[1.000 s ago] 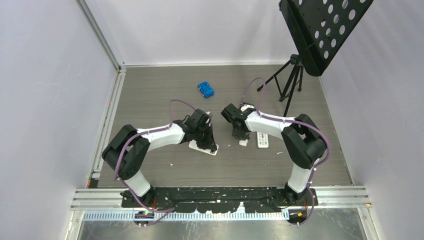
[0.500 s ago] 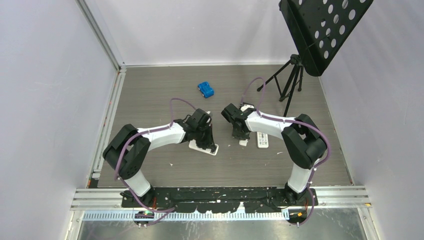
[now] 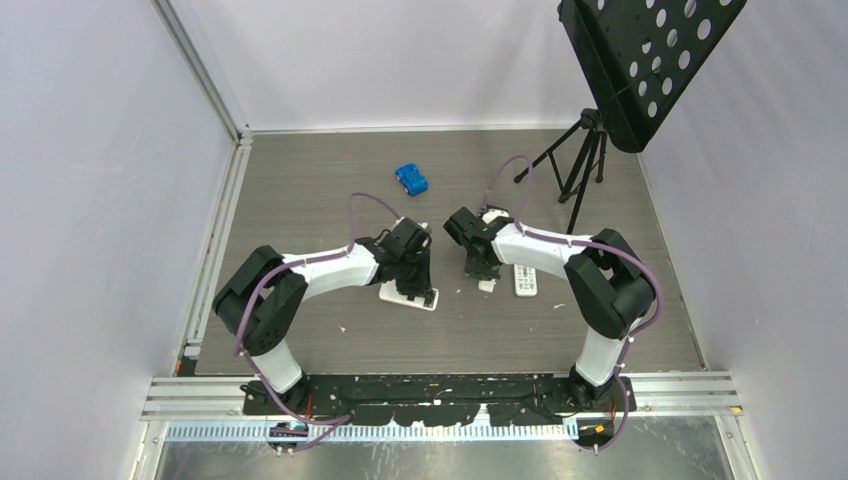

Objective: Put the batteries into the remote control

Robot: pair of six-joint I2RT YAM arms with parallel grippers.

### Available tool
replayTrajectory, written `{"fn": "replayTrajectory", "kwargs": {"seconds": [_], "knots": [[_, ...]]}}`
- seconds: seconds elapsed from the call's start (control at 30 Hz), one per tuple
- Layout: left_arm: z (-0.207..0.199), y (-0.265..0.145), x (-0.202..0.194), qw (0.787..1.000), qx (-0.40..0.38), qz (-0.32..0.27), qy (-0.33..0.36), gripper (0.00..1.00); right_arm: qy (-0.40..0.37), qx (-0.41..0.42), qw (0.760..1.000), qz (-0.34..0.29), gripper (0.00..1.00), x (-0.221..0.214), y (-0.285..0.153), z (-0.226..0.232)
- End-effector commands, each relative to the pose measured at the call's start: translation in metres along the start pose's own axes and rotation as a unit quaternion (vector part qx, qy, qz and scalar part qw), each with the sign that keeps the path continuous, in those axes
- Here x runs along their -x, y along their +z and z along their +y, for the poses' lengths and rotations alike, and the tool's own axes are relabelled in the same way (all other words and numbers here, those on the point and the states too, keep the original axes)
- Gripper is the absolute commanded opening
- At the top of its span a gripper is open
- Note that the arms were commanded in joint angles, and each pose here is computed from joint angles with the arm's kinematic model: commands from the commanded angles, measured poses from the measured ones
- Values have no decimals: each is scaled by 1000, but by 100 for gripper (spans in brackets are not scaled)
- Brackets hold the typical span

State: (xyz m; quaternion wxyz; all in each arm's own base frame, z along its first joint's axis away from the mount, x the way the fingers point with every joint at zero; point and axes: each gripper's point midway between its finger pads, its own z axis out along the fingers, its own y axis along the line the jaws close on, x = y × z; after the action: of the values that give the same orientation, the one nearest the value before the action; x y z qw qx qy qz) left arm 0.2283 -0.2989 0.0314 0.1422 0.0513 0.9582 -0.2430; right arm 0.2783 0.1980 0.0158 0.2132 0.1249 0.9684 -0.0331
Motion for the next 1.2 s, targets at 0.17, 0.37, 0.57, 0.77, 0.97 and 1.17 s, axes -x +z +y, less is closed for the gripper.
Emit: {"fn": "replayTrajectory", "kwargs": {"seconds": [0.17,0.37,0.57,0.77,0.97,1.17], "knots": [[20,9,-18,994,99,19,36,0,18,13,1000,15,2,-13,15,3],[10,0,-15,995,90,8,37,0,29,30,999,2,0,-11,12,5],[-25,-30,9,998,24,-38,36,3,57,97,993,-46,0,8,-13,15],[-48,-67,40,995,-48,-83,16,21,88,168,977,-95,0,31,-57,19],[-46,-94,62,985,-122,-121,-27,52,123,261,951,-114,0,40,-102,27],[-52,-135,79,948,-260,-163,-81,86,175,422,876,-158,0,61,-183,41]]}}
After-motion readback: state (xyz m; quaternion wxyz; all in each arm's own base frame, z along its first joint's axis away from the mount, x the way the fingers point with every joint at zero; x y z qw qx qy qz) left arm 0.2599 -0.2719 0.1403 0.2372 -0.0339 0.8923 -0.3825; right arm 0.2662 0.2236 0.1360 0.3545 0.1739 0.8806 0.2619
